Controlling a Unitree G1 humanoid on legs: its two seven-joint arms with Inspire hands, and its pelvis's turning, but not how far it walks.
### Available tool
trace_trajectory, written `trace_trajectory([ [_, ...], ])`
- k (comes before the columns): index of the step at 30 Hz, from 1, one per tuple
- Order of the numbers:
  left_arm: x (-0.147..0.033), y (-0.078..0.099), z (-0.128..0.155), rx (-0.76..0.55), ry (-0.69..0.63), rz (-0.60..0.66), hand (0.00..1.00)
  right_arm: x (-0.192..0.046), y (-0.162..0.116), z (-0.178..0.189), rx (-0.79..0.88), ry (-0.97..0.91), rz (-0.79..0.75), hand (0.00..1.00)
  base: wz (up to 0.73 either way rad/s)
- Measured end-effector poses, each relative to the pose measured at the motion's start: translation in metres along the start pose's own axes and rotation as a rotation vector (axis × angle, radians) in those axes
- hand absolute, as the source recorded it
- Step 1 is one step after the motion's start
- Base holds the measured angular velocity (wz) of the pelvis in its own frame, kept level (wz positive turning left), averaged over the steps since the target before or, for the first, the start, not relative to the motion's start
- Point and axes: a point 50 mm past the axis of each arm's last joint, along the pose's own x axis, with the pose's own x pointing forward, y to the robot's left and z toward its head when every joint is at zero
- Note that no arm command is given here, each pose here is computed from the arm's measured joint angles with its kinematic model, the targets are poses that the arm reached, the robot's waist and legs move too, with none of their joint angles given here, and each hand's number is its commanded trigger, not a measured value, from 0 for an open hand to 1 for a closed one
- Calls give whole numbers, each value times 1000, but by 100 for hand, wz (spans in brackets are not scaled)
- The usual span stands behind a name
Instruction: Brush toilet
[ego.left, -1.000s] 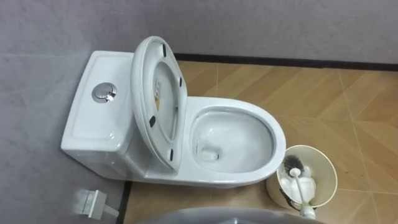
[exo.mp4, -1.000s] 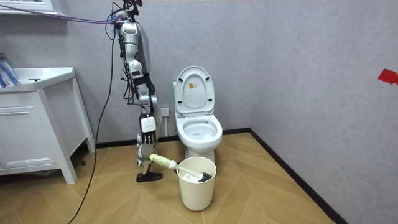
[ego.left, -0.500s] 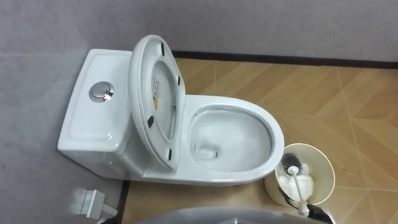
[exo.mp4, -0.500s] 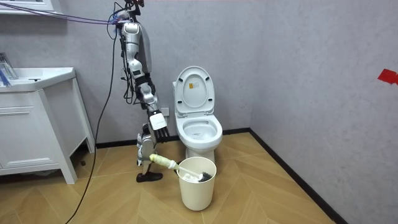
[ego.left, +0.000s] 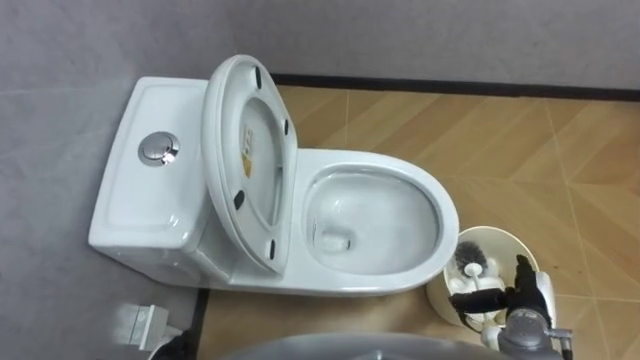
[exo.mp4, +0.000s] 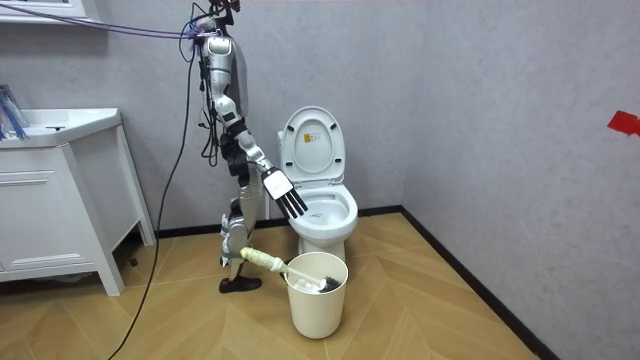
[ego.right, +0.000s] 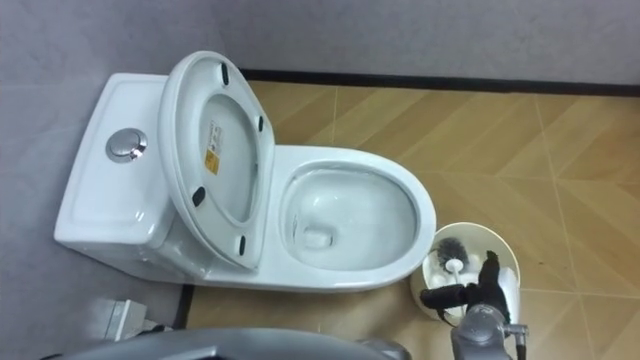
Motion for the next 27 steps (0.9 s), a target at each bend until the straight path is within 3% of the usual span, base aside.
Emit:
trace_trajectory([
  [17,0,15,1,17,-22,37,0,9,-11,-3,88,97,-48,0,9],
  [25,2,27,17,4,-62,61,0,18,-15,2,169,177,-35,0,11],
  [27,4,36,35,24,-99,79,0,23,-12,17,205,174,-14,0,5],
])
